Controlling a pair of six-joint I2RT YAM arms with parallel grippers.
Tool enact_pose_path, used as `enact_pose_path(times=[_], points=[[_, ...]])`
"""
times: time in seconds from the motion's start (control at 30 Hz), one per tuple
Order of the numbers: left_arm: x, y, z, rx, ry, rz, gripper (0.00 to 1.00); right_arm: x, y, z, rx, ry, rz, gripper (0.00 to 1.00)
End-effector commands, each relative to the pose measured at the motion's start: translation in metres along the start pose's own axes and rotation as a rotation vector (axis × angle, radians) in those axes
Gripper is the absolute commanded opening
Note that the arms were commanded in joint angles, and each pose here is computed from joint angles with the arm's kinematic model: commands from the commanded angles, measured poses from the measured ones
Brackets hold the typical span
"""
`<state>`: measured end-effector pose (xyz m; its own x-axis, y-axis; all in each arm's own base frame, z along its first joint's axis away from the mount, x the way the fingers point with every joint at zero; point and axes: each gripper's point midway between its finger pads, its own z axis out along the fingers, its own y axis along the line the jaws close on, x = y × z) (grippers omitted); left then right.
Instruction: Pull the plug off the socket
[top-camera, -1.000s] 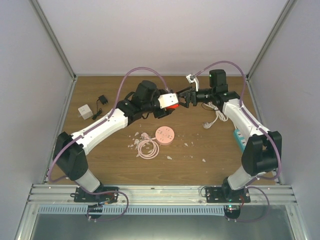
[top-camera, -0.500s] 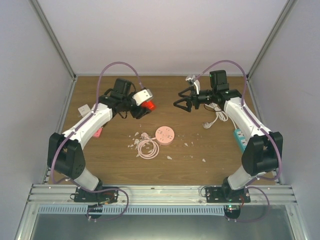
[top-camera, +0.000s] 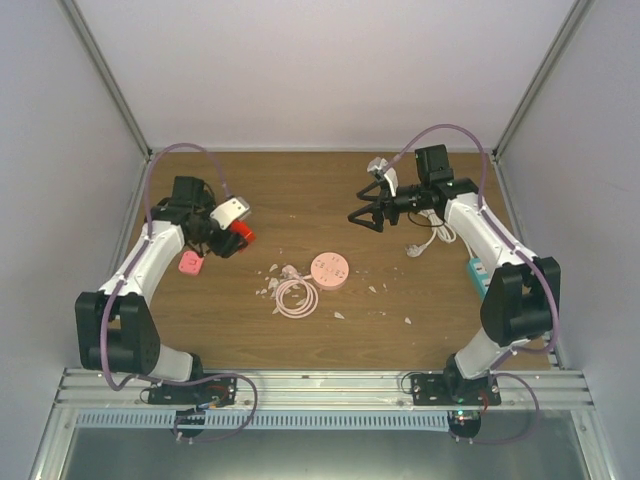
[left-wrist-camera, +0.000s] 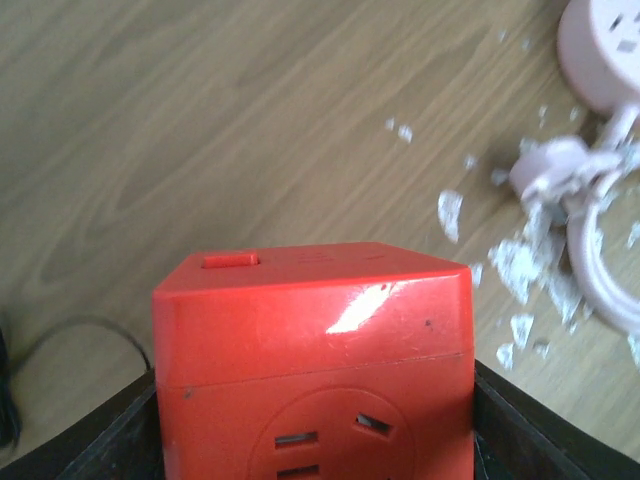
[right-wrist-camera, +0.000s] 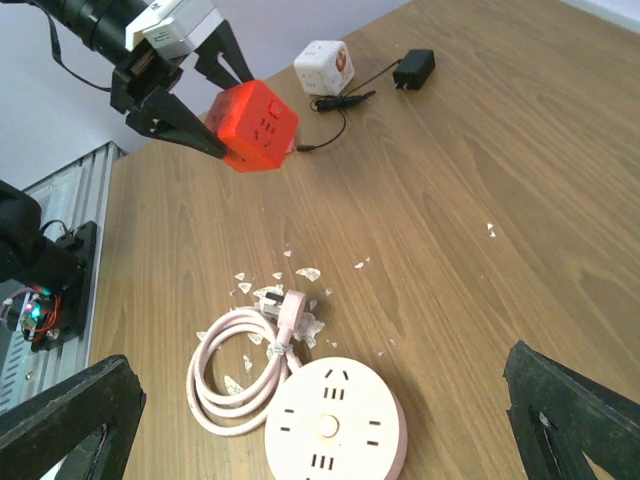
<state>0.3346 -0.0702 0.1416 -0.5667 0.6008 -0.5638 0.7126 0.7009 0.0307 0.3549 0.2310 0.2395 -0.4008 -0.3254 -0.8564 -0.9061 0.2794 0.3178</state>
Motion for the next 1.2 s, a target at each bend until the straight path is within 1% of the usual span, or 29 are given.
enact_pose_path(times=[0.0, 0.13, 0.3, 0.53, 0.63, 0.73, 0.83, 0.93, 1.1, 1.17], points=[[0.038, 0.005, -0.007, -0.028, 0.048, 0.016, 0.38, 0.004, -0.005, 0.006, -0.014, 0.017, -0.017, 1.0], [0.071, 0.008, -0.006, -0.042, 0.103, 0.003, 0.38, 0.008, -0.005, 0.01, -0.021, 0.032, -0.03, 0.99], [0.099, 0.011, -0.01, -0.051, 0.152, -0.01, 0.38, 0.014, -0.003, 0.016, -0.022, 0.062, -0.062, 1.0], [0.142, 0.019, -0.023, -0.088, 0.244, 0.007, 0.38, 0.023, 0.0, 0.025, -0.032, 0.099, -0.08, 0.99], [0.157, 0.022, -0.029, -0.089, 0.264, 0.023, 0.38, 0.027, 0.0, 0.027, -0.035, 0.111, -0.085, 0.99], [0.168, 0.028, -0.038, -0.1, 0.272, 0.005, 0.38, 0.027, -0.002, 0.029, -0.035, 0.118, -0.089, 0.99], [0.18, 0.04, -0.051, -0.118, 0.272, -0.044, 0.38, 0.028, -0.001, 0.031, -0.039, 0.125, -0.089, 0.99], [0.189, 0.061, -0.062, -0.159, 0.266, -0.1, 0.38, 0.031, -0.002, 0.032, -0.04, 0.137, -0.092, 0.99], [0.198, 0.109, -0.074, -0.24, 0.23, -0.268, 0.38, 0.03, -0.004, 0.035, -0.044, 0.143, -0.104, 0.99], [0.2, 0.122, -0.071, -0.237, 0.211, -0.325, 0.38, 0.03, -0.005, 0.037, -0.047, 0.145, -0.103, 0.98]])
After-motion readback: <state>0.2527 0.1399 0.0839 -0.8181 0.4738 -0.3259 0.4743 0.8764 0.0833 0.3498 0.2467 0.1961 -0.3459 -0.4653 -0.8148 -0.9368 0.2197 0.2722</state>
